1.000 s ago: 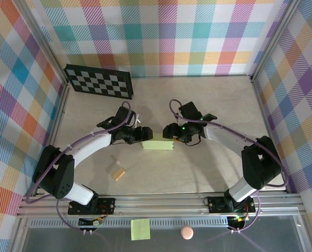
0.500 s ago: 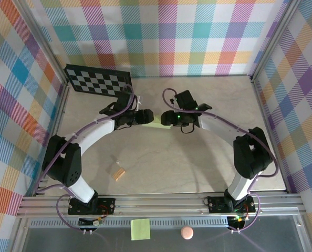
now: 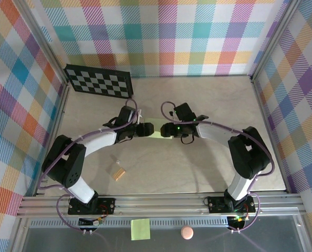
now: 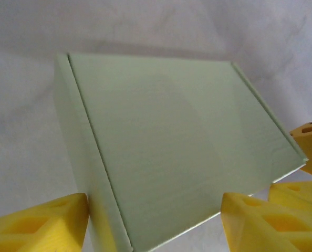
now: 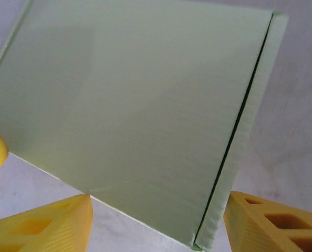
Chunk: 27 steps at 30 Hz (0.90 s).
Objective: Fold the paper box
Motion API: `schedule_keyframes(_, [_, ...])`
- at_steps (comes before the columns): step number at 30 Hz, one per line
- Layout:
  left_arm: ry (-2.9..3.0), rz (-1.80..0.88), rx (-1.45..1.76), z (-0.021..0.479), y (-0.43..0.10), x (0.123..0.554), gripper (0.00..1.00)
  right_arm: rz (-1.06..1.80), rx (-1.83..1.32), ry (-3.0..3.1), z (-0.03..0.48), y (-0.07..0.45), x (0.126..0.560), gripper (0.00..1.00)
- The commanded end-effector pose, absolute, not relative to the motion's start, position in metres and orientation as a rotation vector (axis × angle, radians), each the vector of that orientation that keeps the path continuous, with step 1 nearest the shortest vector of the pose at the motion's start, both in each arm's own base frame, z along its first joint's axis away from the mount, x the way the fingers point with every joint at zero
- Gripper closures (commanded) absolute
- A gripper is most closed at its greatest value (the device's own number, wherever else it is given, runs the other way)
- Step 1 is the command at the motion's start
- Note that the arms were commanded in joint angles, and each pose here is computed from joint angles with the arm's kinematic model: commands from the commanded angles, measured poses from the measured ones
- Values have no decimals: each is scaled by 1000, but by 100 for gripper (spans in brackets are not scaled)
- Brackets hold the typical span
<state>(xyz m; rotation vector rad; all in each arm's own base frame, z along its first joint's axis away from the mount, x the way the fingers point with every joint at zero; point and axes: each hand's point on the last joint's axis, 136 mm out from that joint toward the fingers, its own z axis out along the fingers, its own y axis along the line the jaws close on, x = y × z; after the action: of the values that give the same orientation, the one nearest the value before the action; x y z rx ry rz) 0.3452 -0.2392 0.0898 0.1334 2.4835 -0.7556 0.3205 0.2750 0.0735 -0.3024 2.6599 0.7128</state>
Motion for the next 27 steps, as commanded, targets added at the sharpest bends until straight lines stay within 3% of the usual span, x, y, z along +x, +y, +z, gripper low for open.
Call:
schedule_keyframes(1, [2410,-881,157,110,-257,330,33,882,-266,2608,88,293,310,33])
schedule_keyframes(11, [2643,-751,13,40,-226,290,33,760,-75,2744,51,265,292,38])
schedule_keyframes(14, [2668,-666,-12,39,-211,289,33,668,-58,2752,54,253,296,40])
schedule_keyframes(18, [2707,-645,-43,40,-200,299,40,638,-57,2762,57,244,307,41])
schedule_keyframes(27, [2734,-659,-20,51,-209,330,34,702,-113,2793,58,246,331,45])
